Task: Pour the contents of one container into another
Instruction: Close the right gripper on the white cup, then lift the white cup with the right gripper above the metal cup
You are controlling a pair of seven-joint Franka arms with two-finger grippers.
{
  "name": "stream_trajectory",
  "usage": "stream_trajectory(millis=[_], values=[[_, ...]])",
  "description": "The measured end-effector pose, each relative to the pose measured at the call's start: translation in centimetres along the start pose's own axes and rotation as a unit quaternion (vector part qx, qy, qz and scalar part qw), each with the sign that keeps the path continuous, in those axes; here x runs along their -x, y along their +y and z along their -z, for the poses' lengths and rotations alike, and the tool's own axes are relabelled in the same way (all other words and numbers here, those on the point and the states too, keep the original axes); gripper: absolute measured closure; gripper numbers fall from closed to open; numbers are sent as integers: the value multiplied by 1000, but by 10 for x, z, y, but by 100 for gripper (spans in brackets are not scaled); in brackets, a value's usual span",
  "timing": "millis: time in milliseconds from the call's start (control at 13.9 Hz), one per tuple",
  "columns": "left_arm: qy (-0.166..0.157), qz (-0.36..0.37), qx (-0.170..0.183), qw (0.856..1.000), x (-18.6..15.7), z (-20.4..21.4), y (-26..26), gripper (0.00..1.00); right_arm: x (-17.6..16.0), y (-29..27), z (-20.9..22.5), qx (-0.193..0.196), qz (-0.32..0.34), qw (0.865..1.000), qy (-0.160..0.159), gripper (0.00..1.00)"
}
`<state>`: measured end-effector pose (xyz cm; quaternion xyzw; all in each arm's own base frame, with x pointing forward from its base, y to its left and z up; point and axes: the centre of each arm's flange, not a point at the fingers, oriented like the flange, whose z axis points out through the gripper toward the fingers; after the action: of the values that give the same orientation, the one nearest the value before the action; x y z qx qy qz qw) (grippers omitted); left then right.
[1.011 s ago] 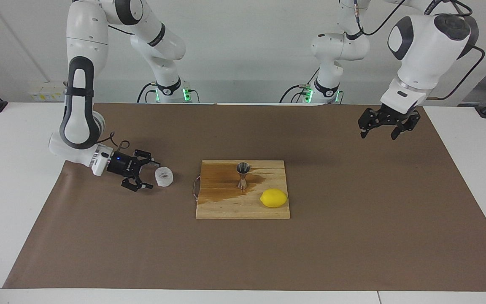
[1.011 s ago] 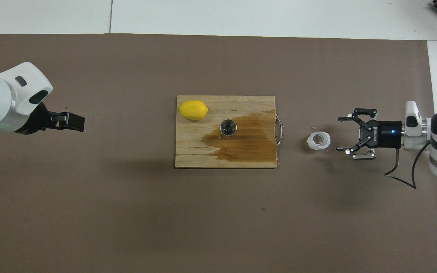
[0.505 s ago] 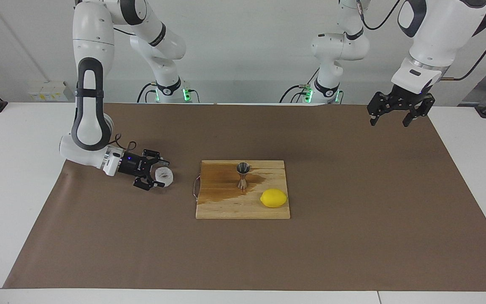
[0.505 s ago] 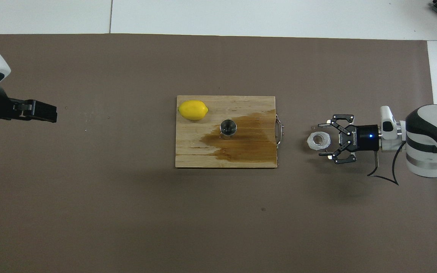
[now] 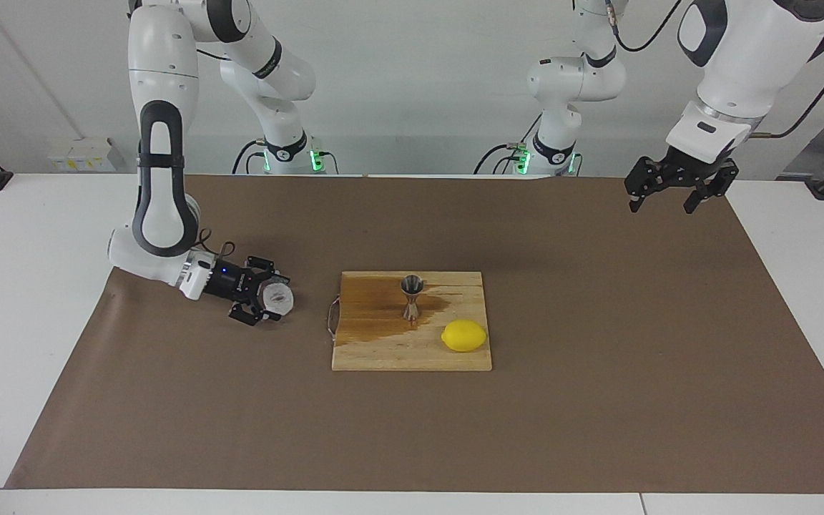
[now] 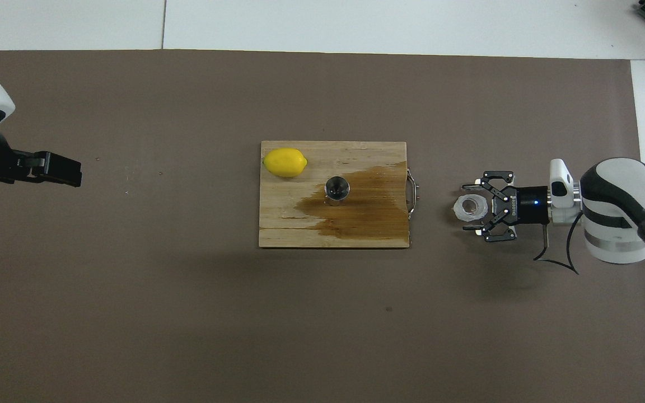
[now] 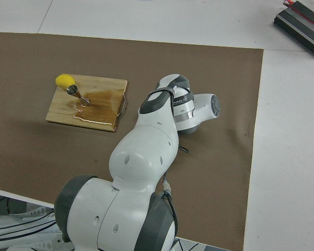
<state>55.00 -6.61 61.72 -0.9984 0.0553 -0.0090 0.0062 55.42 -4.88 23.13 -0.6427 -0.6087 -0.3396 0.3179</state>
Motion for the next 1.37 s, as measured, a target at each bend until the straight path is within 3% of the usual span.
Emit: stream_trajectory(millis=[217,289,650,1083,1372], values=[[-7,-2,0,1000,2,-1,2,0,-1,2,2,3,4,1000,-2,46],[-9,-3,0,1000,2,-1,2,0,-2,3,3,5,6,1000,-3,50],[-10,-1,0,1000,2,-2,-6,0,-36,27,14,20,-2,1000,-9,50],[-20,1,10,1000,6,4,-15,0,-180,43,-28,38,-49,995,-77,50],[-20,-1,11,1000,7,5,-13,0,-243,44,-58,35,-73,986,-143,50]])
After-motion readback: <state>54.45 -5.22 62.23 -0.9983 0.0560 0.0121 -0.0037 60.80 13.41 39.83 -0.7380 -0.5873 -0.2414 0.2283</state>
